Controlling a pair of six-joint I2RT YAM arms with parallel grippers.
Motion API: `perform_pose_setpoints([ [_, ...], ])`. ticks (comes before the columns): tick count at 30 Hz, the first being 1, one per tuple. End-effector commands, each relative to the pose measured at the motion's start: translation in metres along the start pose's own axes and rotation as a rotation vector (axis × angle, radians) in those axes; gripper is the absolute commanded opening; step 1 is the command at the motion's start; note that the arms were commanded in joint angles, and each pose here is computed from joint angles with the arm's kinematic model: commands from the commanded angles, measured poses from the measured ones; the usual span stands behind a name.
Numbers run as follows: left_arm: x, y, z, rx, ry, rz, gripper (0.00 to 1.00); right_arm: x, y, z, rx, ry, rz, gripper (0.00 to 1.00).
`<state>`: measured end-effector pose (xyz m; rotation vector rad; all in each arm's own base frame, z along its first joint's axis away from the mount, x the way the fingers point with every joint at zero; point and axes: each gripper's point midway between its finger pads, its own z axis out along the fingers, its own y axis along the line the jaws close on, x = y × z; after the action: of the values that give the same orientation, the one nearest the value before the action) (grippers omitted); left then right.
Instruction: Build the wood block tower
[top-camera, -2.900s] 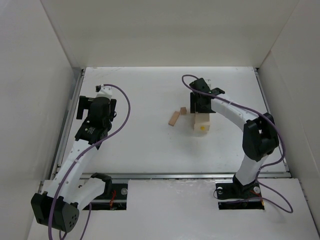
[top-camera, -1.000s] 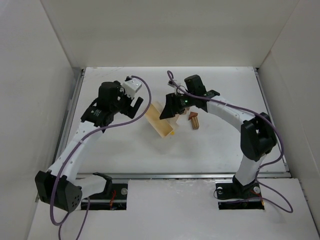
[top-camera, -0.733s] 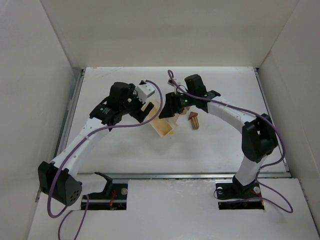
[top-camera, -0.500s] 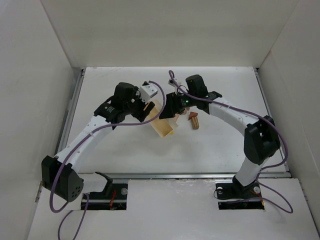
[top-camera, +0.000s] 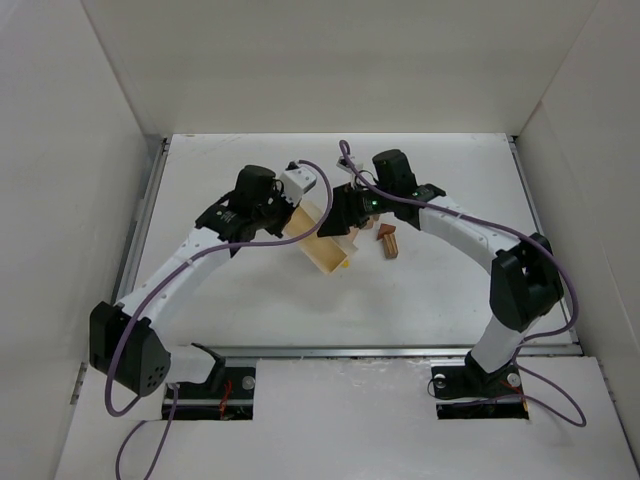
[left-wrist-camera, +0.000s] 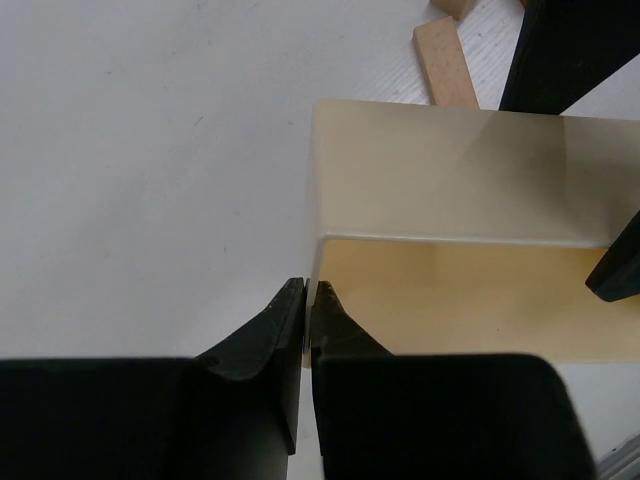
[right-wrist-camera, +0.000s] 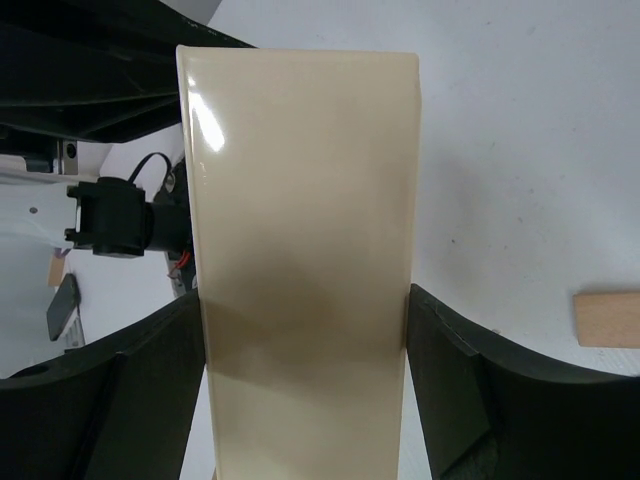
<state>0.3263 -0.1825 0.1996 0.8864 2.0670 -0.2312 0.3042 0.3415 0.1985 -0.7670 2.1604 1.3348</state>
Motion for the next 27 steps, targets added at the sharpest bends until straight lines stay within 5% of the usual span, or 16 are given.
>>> perform_pose_setpoints([
  [1,-0.021,0.013,-0.004,-0.054,-0.061,-0.044,0.0,-0.015,0.03,-0.009,-0.078,-0.045,-0.098,0.0],
  [3,-0.015,0.009,-0.003,-0.039,-0.045,-0.055,0.0,-0.012,0.025,-0.007,-0.066,-0.035,-0.083,0.05],
  [5,-0.007,0.007,0.0,-0.034,-0.027,-0.066,0.0,-0.014,0.023,-0.007,-0.051,-0.037,-0.089,0.26],
  [11,0.003,0.003,-0.003,-0.031,-0.023,-0.066,0.0,-0.012,0.01,-0.001,-0.013,-0.028,-0.068,0.61],
  [25,0.045,0.009,0.014,-0.004,0.083,-0.167,0.0,-0.022,-0.049,-0.012,0.131,-0.074,0.068,0.9],
  [27,0.052,0.014,0.018,-0.007,0.1,-0.184,0.0,-0.024,-0.059,-0.014,0.153,-0.087,0.083,1.0],
])
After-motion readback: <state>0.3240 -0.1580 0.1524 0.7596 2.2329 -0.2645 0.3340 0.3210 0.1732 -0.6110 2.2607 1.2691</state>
